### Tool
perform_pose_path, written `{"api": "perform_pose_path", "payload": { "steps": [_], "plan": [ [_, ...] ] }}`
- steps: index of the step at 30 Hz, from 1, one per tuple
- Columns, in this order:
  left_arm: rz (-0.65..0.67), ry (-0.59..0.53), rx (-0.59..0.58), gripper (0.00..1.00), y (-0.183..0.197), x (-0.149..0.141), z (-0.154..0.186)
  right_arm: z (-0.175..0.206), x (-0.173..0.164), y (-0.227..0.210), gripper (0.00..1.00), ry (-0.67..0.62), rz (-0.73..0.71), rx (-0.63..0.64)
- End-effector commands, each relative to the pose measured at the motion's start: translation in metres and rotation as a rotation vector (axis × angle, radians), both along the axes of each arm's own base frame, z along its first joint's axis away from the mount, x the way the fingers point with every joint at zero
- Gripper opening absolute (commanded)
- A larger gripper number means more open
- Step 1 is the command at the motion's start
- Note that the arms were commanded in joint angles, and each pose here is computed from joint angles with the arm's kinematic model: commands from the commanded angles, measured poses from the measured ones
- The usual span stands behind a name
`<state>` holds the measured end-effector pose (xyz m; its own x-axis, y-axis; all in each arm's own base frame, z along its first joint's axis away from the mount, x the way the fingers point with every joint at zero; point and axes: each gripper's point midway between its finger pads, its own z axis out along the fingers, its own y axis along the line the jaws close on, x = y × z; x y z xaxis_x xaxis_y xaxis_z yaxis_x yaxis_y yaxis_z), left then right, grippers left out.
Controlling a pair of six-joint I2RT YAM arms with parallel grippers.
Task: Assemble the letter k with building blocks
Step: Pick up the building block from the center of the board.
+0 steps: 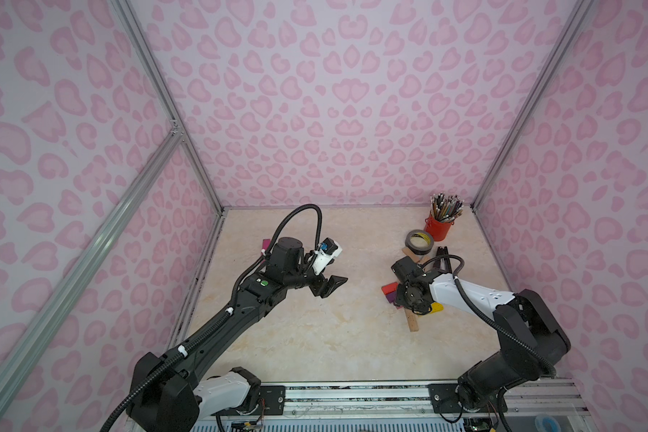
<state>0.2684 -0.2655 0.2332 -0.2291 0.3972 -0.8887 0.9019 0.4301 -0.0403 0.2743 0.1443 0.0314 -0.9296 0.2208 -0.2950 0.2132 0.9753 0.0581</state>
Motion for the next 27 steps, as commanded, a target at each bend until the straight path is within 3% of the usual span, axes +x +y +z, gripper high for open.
{"api": "perform_pose_path", "payload": {
  "steps": [1, 7, 15, 24, 27],
  "plan": [
    [-0.018, -0.01, -0.005, 0.77, -0.002, 0.0, 0.001, -0.01, -0.003, -0.002, 0.65, 0.021, 0.007, -0.014],
    [-0.018, 0.003, 0.001, 0.77, -0.002, 0.001, -0.003, -0.012, 0.0, 0.002, 0.7, 0.019, 0.006, -0.002],
    [-0.009, 0.008, 0.01, 0.77, 0.0, 0.003, -0.006, -0.01, -0.004, -0.005, 0.53, 0.01, -0.012, -0.008],
    [-0.005, 0.028, 0.023, 0.77, 0.001, 0.004, -0.012, -0.011, -0.01, -0.012, 0.54, 0.018, -0.034, -0.002],
    [-0.003, 0.038, 0.03, 0.77, 0.001, 0.003, -0.014, -0.012, -0.009, -0.012, 0.46, 0.019, -0.037, -0.008]
  ]
}}
